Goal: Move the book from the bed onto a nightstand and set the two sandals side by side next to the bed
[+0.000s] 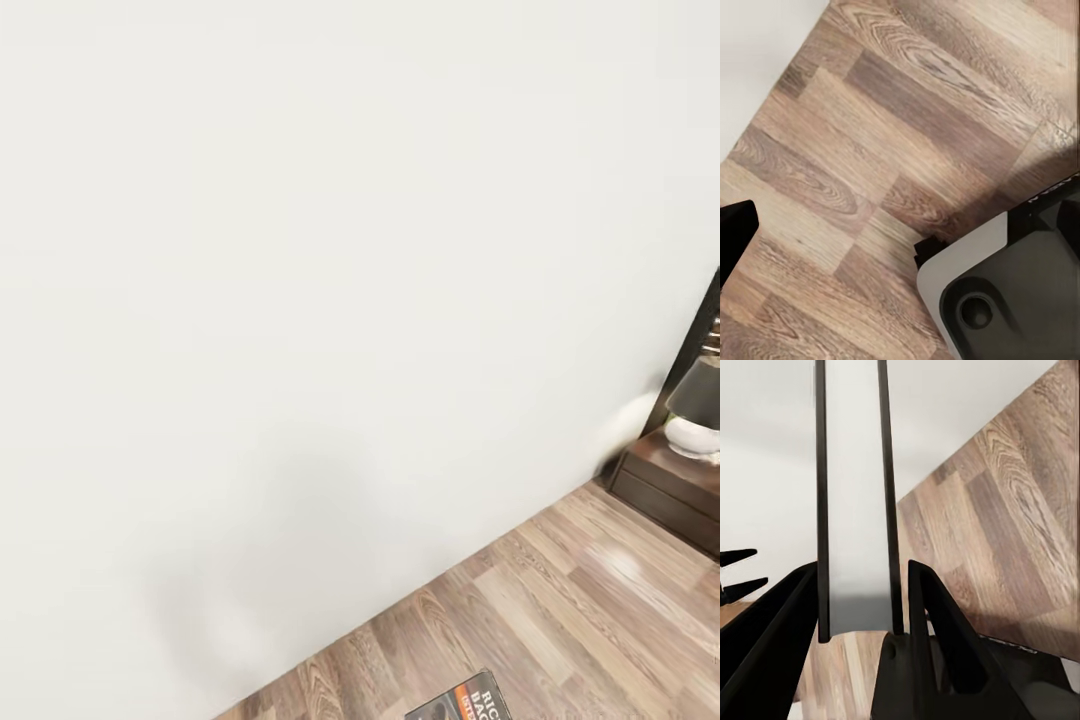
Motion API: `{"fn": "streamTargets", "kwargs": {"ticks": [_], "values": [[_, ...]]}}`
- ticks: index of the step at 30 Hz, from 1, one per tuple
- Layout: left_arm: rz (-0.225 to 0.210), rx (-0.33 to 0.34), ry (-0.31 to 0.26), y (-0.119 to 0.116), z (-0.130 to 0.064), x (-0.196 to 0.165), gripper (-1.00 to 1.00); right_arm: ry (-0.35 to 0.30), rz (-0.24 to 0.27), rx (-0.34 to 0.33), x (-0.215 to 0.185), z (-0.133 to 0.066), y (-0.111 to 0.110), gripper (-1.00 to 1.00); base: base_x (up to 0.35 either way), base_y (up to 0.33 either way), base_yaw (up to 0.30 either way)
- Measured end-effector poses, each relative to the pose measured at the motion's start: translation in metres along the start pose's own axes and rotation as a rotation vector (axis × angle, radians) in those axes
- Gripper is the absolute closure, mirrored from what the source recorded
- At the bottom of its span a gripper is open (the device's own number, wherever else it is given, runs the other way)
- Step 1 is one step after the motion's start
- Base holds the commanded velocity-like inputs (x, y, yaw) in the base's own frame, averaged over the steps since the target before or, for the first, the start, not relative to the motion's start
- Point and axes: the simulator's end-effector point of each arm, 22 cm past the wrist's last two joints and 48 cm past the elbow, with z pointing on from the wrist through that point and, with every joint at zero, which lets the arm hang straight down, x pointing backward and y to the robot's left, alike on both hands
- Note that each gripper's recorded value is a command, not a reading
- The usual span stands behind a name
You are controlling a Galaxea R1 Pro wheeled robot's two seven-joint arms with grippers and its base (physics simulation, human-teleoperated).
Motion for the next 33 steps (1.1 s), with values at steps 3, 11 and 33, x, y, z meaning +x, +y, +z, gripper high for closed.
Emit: {"fn": "streamTargets", "kwargs": {"ticks": [3,11,33], "values": [[0.0,0.0,0.0,-0.0004,0.0001,-0.0002,-1.0,0.001,0.0,0.0,0.0001,0.0,0.0,1.0,0.0,0.0,-0.283],[0.001,0.003,-0.001,-0.0019,0.0005,-0.0008,-1.0,0.001,0.001,0.0,0.0003,-0.0001,-0.0001,1.0,0.0,0.0,-0.283],[-0.001,0.004,-0.003,-0.003,0.0005,-0.0014,-1.0,-0.002,0.0,0.001,0.0,-0.0002,0.0,1.0,0.114,0.0,-0.161]]}}
